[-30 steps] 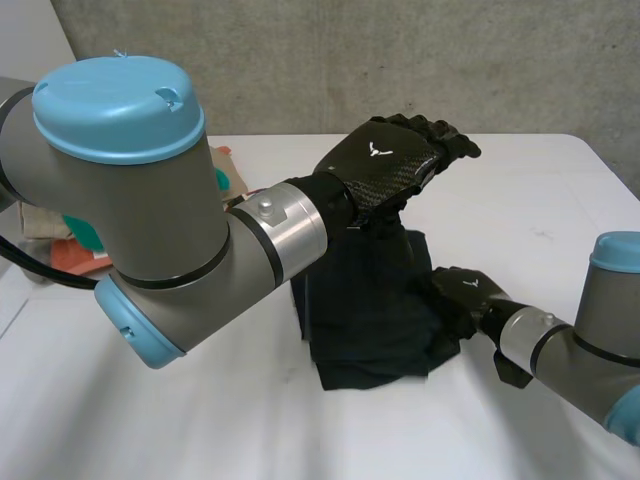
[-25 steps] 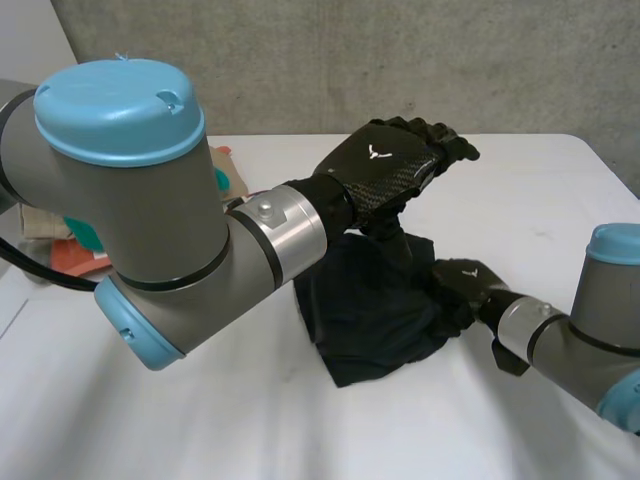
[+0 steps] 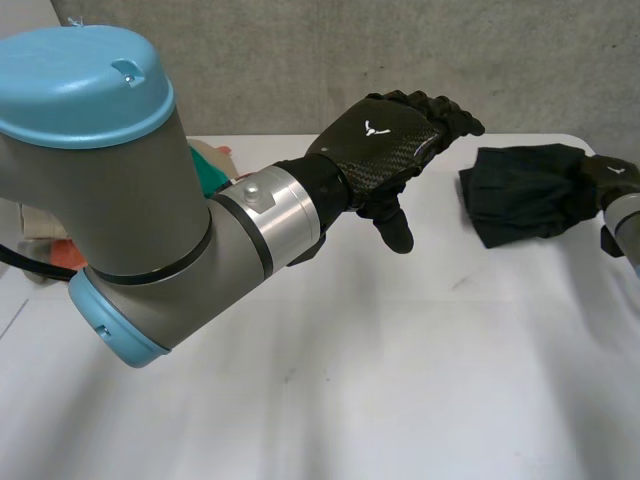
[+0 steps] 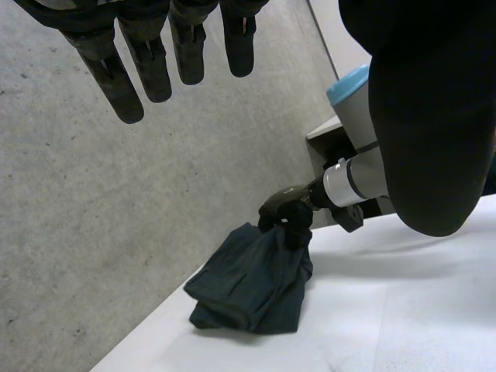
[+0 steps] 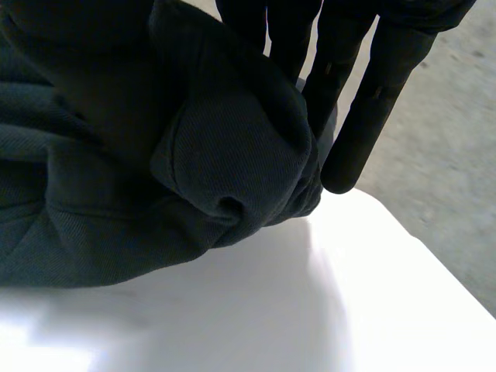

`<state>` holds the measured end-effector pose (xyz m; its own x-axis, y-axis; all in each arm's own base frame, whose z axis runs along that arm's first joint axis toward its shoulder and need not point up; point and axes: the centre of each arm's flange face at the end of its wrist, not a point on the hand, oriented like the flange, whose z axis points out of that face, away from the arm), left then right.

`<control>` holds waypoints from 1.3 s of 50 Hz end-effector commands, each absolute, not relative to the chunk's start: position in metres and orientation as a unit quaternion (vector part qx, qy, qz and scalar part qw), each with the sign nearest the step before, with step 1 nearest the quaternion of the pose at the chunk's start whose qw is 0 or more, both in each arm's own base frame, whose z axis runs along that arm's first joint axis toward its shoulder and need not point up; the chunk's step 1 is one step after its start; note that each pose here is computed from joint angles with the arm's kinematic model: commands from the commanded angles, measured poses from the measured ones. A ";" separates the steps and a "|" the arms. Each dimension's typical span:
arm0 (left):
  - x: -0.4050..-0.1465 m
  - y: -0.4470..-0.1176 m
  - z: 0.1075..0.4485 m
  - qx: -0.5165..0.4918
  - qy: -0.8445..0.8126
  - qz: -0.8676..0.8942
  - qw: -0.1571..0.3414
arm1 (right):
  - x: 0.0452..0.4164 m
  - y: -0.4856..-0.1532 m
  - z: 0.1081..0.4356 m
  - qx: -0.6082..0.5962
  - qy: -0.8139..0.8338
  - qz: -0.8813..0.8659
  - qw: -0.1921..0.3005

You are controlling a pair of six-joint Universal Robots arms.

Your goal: Fold the laundry.

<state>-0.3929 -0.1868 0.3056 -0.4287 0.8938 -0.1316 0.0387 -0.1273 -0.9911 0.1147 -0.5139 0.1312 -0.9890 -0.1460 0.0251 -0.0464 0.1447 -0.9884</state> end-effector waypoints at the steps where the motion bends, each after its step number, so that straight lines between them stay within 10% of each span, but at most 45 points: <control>1: -0.393 -0.185 0.301 -0.414 -0.571 0.622 0.340 | 0.081 -0.536 0.114 -0.038 0.774 -0.632 0.017; 15: -0.393 -0.185 0.293 -0.417 -0.578 0.614 0.339 | 0.046 -0.542 0.113 -0.038 0.768 -0.637 -0.045; 24: -0.392 -0.184 0.296 -0.416 -0.576 0.616 0.340 | 0.026 -0.549 0.129 -0.058 0.722 -0.651 -0.228; 37: -0.384 -0.195 0.303 -0.391 -0.587 0.635 0.315 | 0.076 -0.496 0.214 -0.128 0.668 -0.715 -0.164; 48: -0.300 -0.311 0.336 -0.209 -0.615 0.754 0.101 | 0.167 -0.375 0.212 -0.310 0.678 -0.666 -0.023; 57: -0.233 -0.434 0.223 -0.340 -0.619 0.678 -0.205 | 0.194 -0.301 0.193 -0.412 0.682 -0.604 -0.005; 65: -0.210 -0.481 0.156 -0.387 -0.590 0.674 -0.219 | 0.196 -0.291 0.184 -0.415 0.693 -0.589 0.006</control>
